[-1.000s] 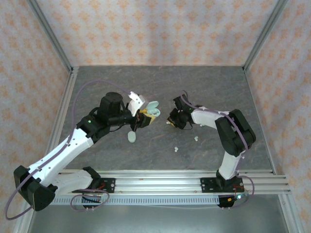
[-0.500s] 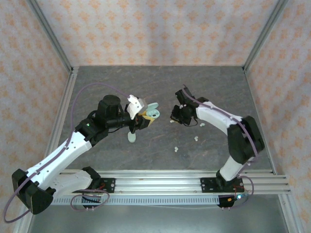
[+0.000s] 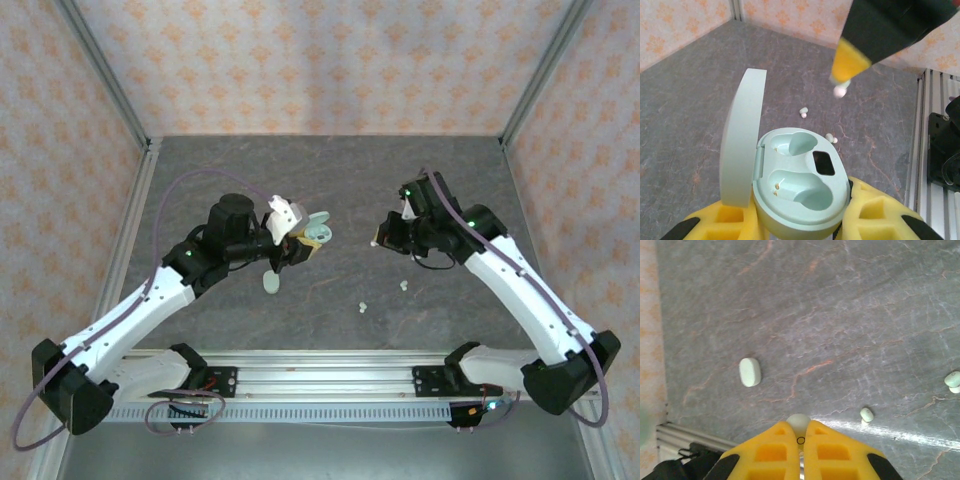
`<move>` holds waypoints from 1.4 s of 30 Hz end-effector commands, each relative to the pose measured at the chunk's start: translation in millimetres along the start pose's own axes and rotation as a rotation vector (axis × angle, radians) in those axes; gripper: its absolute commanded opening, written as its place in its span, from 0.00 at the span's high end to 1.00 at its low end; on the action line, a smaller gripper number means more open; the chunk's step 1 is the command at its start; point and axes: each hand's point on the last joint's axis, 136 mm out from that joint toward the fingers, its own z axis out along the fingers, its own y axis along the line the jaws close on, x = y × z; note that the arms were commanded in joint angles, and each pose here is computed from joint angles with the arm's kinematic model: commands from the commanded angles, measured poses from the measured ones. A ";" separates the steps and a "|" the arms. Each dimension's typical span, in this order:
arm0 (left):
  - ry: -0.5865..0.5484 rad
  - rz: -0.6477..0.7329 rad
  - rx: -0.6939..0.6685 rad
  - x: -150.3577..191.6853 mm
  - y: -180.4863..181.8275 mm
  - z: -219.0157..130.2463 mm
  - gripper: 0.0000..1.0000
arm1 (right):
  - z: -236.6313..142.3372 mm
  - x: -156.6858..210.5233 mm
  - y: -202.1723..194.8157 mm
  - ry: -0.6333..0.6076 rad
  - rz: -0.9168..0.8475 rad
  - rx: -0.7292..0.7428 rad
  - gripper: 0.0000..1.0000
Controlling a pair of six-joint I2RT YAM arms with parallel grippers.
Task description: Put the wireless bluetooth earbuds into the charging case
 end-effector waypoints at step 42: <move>-0.067 0.043 0.058 -32.1 -4.4 4.3 0.87 | -2.3 12.1 134.9 0.080 -0.349 -0.224 0.92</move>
